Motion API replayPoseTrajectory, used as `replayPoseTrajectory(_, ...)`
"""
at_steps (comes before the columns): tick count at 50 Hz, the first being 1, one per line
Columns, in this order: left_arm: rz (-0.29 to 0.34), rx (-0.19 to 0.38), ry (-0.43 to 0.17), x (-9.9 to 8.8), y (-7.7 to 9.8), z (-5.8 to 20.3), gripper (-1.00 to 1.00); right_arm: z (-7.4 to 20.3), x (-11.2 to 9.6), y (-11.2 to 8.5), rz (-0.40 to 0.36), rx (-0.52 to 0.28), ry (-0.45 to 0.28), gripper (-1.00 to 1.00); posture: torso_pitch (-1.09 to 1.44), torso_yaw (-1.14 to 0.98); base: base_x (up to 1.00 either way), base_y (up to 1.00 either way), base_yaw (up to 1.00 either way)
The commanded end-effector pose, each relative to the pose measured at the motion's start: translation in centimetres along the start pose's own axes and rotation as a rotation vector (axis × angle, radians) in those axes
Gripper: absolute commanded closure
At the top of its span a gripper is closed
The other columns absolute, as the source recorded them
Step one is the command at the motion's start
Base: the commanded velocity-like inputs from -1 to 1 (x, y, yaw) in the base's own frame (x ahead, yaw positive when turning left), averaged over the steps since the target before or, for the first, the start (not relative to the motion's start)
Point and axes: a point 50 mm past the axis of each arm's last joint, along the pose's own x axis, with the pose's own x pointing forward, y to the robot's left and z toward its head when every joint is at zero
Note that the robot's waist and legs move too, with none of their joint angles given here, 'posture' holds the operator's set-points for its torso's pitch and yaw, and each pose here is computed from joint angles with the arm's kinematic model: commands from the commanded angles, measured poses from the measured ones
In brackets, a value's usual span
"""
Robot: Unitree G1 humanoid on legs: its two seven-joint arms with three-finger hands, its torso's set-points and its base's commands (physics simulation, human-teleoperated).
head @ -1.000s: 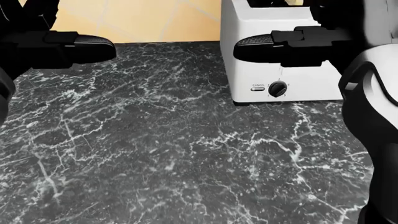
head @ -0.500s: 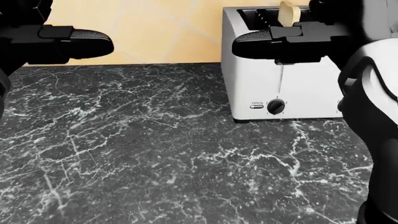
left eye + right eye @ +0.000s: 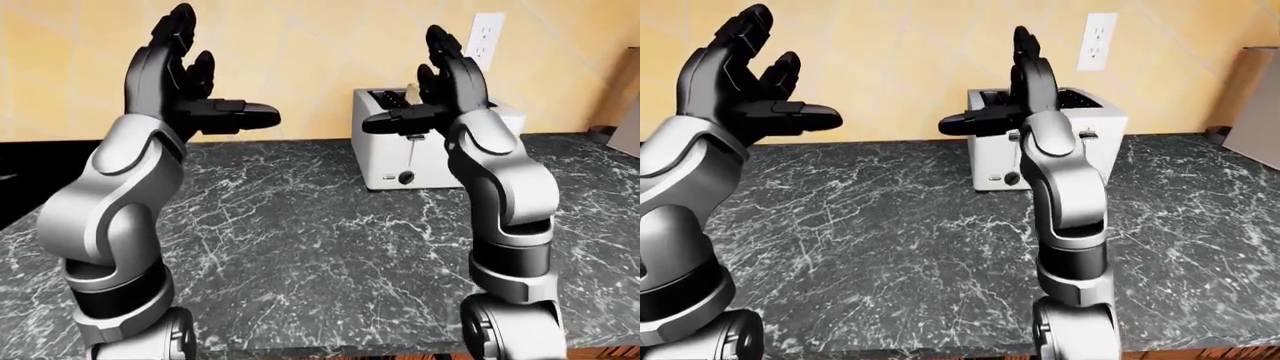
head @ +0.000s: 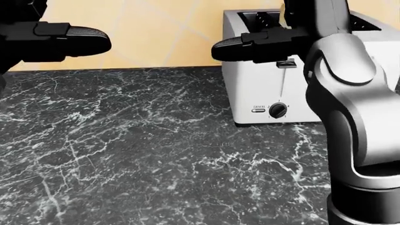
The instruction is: Push down the lever of the toaster to turn it on.
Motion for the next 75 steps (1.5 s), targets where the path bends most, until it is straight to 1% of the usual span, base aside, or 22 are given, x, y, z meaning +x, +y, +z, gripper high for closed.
replayPoseTrajectory(1,0.001,0.002,-0.081,-0.1,0.0,1.6,-1.0,1.7,-0.1,-0.1,-0.004,-0.006,-0.091,-1.0,-0.39,0.0,0.0,0.0,0.0)
replayPoseTrajectory(6,0.002,0.003,-0.08,-0.1,0.0,1.7,-1.0,0.9,-0.1,0.0,-0.004,-0.016,-0.077,-1.0,-0.39,0.0,0.0,0.0,0.0)
replayPoseTrajectory(19,0.007,0.0,-0.083,-0.1,0.1,1.7,-1.0,-0.5,-0.8,-0.3,-0.016,-0.037,-0.044,-1.0,-0.39,0.0,0.0,0.0,0.0)
replayPoseTrajectory(23,0.007,0.0,-0.083,-0.1,0.1,1.7,-1.0,-1.3,-1.1,-0.4,-0.018,-0.042,-0.019,-1.0,-0.39,0.0,0.0,0.0,0.0)
replayPoseTrajectory(36,0.006,-0.001,-0.081,-0.1,0.2,1.6,-1.0,-2.6,-1.6,-0.7,-0.005,-0.073,0.056,-1.0,-0.39,0.0,0.0,0.0,0.0)
replayPoseTrajectory(41,0.006,0.0,-0.08,-0.2,0.1,1.7,-1.0,-3.0,-1.4,-0.6,-0.006,-0.074,0.071,-1.0,-0.39,0.0,0.0,0.0,0.0)
replayPoseTrajectory(49,0.007,0.001,-0.082,-0.2,0.1,1.8,-1.0,-4.7,-0.4,-0.2,0.007,-0.065,0.088,-1.0,-0.39,0.0,0.0,0.0,0.0)
replayPoseTrajectory(52,0.007,0.001,-0.082,-0.2,0.1,1.7,-1.0,-4.8,0.0,-0.1,0.005,-0.062,0.084,-1.0,-0.39,0.0,0.0,0.0,0.0)
replayPoseTrajectory(60,0.007,0.0,-0.086,-0.2,0.1,1.9,-1.0,-6.4,0.9,-0.2,-0.009,-0.065,0.098,-1.0,-0.39,0.0,0.0,0.0,0.0)
replayPoseTrajectory(63,0.006,0.0,-0.084,-0.1,0.1,1.8,-1.0,-6.6,1.3,-0.3,-0.011,-0.053,0.094,-1.0,-0.39,0.0,0.0,0.0,0.0)
replayPoseTrajectory(72,0.008,-0.002,-0.087,-0.2,0.1,2.0,-1.0,-6.7,2.5,-0.7,-0.026,-0.051,0.097,-1.0,-0.39,0.0,0.0,0.0,0.0)
replayPoseTrajectory(75,0.009,-0.002,-0.087,-0.2,0.2,1.9,-1.0,-6.7,2.6,-0.6,-0.024,-0.051,0.097,-1.0,-0.39,0.0,0.0,0.0,0.0)
